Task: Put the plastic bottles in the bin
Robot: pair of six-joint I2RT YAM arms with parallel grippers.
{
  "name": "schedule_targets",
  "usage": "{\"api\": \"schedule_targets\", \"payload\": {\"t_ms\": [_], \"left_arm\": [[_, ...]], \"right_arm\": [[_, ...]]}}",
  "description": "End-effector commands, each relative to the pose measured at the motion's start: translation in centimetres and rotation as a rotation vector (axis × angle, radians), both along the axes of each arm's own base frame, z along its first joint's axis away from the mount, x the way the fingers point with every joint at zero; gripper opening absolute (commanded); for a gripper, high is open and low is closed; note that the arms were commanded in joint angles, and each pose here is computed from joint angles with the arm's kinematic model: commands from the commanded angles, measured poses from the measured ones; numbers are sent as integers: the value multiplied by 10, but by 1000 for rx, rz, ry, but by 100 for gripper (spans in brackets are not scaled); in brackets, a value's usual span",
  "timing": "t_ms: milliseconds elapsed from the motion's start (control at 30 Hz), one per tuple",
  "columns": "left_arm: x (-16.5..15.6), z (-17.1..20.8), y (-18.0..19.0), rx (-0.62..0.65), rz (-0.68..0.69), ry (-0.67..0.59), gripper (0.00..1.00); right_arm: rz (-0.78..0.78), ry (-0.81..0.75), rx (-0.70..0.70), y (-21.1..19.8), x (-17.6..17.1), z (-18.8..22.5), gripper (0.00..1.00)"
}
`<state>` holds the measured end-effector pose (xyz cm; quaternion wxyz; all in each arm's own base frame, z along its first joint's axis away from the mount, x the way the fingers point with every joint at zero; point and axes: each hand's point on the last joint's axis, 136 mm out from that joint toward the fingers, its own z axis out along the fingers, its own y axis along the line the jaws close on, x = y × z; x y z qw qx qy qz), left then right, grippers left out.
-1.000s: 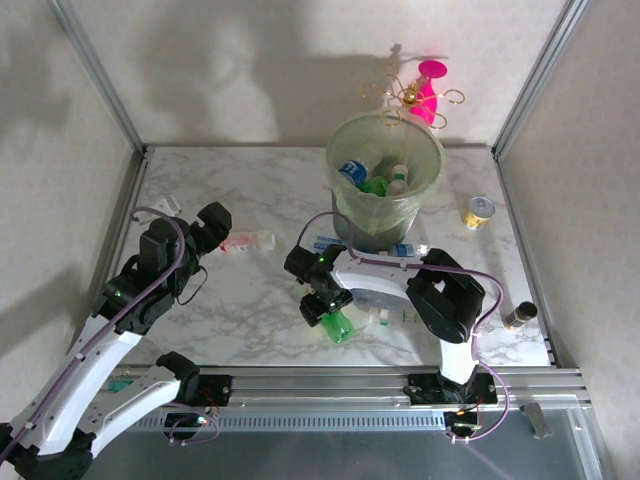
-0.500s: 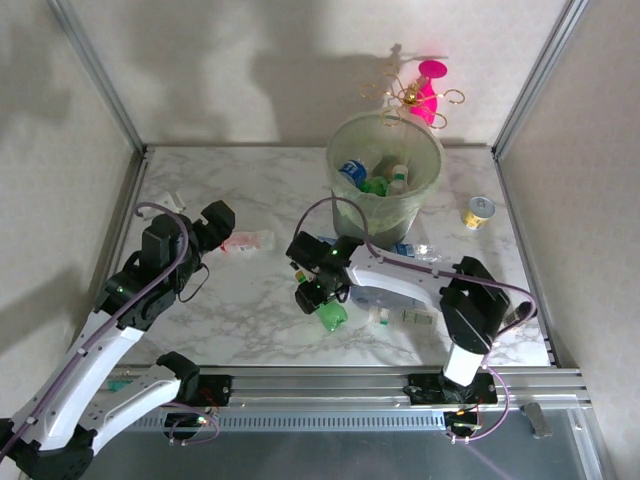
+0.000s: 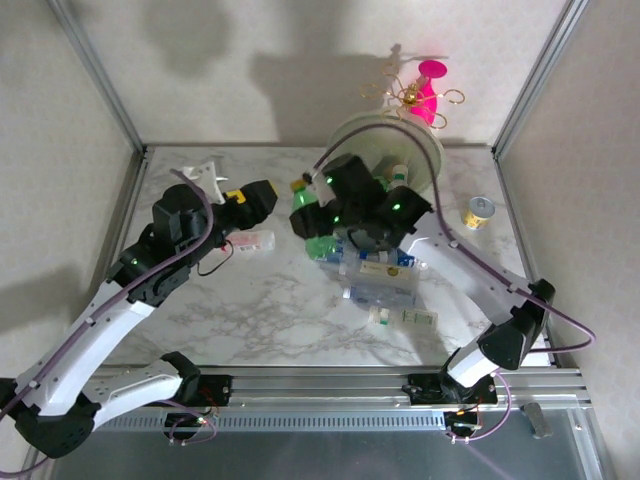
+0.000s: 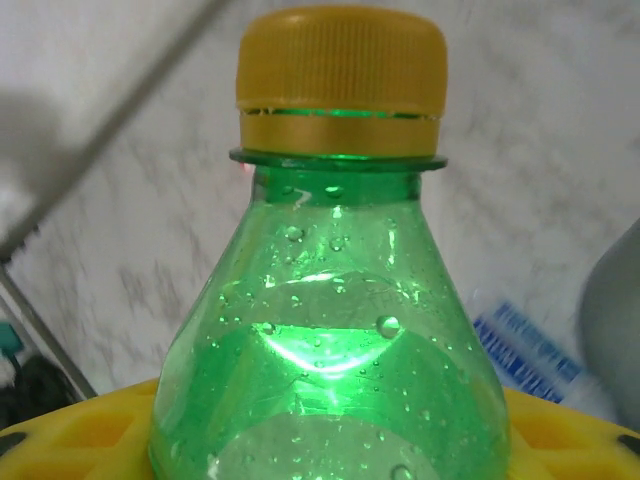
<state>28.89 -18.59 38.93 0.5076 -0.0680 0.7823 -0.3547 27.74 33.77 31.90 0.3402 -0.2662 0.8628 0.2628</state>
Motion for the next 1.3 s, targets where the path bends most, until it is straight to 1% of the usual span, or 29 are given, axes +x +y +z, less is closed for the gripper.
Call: {"api": "schedule_targets", "payload": {"t_ms": [0, 67, 200, 267, 333, 467, 600, 667, 833, 1100, 1267], "left_arm": [[-3, 21, -20, 14, -77, -72, 80], [-3, 21, -26, 19, -89, -74, 80], [-1, 19, -28, 25, -83, -77, 80], [1, 17, -27, 36, -76, -75, 80], [2, 14, -28, 41, -73, -71, 81], [4, 9, -29, 47, -73, -70, 81], [4, 3, -27, 51, -63, -68, 81], [4, 0, -25, 58, -59, -65, 81], [3, -5, -21, 73, -49, -64, 81], [3, -10, -19, 86, -39, -59, 81], [3, -13, -17, 95, -30, -57, 81]], "right_arm": [[-72, -78, 125, -20, 16, 57, 56], [-169, -108, 193, -46, 39, 81, 56], [-382, -113, 281, -104, 87, 99, 55], [-542, -104, 266, -140, 113, 94, 54], [-706, -82, 223, -174, 133, 84, 54], [-854, -53, 110, -207, 161, 63, 54], [-898, 6, 23, -210, 178, 36, 53], [-926, 46, -10, -210, 185, 21, 51], [-953, 122, -80, -209, 197, -14, 51], [-1011, 230, -202, -214, 201, -67, 52], [-1007, 269, -235, -212, 205, -91, 54]]}}
